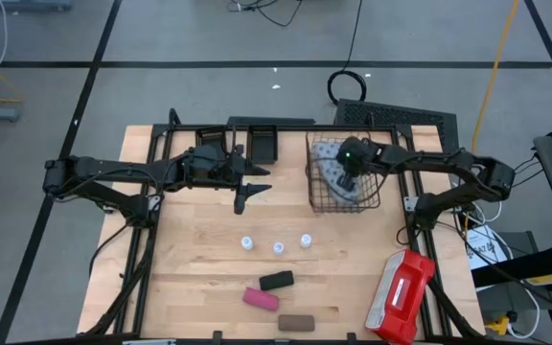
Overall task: Pick & place medical supplies in basket/bin
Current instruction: Put the gray patient gown into the black wire basket, then adjust the black wire basket
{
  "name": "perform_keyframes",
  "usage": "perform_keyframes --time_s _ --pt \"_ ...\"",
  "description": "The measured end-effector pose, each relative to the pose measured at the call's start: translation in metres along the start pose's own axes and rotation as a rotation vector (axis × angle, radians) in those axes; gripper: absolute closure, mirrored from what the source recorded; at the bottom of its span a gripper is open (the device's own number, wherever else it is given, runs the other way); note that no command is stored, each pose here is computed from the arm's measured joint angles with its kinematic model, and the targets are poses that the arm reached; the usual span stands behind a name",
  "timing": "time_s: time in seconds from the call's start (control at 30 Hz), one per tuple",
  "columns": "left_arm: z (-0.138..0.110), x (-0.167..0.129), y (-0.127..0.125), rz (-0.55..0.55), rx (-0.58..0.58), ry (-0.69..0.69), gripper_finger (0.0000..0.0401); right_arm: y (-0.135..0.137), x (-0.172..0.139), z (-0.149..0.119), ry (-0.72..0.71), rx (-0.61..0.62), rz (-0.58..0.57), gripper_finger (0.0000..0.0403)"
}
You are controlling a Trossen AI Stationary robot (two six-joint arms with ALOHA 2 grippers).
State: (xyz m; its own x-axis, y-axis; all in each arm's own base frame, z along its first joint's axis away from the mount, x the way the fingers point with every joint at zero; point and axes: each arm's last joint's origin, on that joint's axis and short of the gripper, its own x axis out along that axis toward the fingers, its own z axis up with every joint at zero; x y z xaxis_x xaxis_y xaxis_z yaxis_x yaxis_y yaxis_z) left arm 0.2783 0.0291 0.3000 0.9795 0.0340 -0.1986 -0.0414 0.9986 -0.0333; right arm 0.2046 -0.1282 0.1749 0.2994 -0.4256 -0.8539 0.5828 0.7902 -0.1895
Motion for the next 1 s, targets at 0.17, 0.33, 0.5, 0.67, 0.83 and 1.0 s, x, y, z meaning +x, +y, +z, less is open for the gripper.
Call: perform_keyframes --time_s 0.17,0.33,0.5,0.67,0.83,1.0 --pt "0.0 0.0 0.0 0.0 -0.008 0.0 0.0215 -0.001 0.0 0.002 -0.019 0.104 -0.003 0.0402" --pt "0.0 0.0 0.0 0.0 -0.014 0.0 0.0215 -0.001 -0.002 0.001 -0.023 0.048 0.006 0.0402" --pt "0.0 0.0 0.0 0.0 -0.017 0.0 0.0215 -0.003 -0.015 0.004 -0.085 0.016 0.017 0.0401" --pt "0.0 0.0 0.0 0.0 -0.017 0.0 0.0215 -0.007 -0.04 0.008 -0.196 0.016 0.06 0.0402" --pt "0.0 0.0 0.0 0.0 -0.017 0.0 0.0215 0.001 -0.066 0.006 -0.3 -0.066 0.36 0.0402" --pt "0.0 0.0 0.0 0.0 -0.013 0.0 0.0215 0.027 -0.094 -0.001 -0.362 -0.185 0.758 0.0402"
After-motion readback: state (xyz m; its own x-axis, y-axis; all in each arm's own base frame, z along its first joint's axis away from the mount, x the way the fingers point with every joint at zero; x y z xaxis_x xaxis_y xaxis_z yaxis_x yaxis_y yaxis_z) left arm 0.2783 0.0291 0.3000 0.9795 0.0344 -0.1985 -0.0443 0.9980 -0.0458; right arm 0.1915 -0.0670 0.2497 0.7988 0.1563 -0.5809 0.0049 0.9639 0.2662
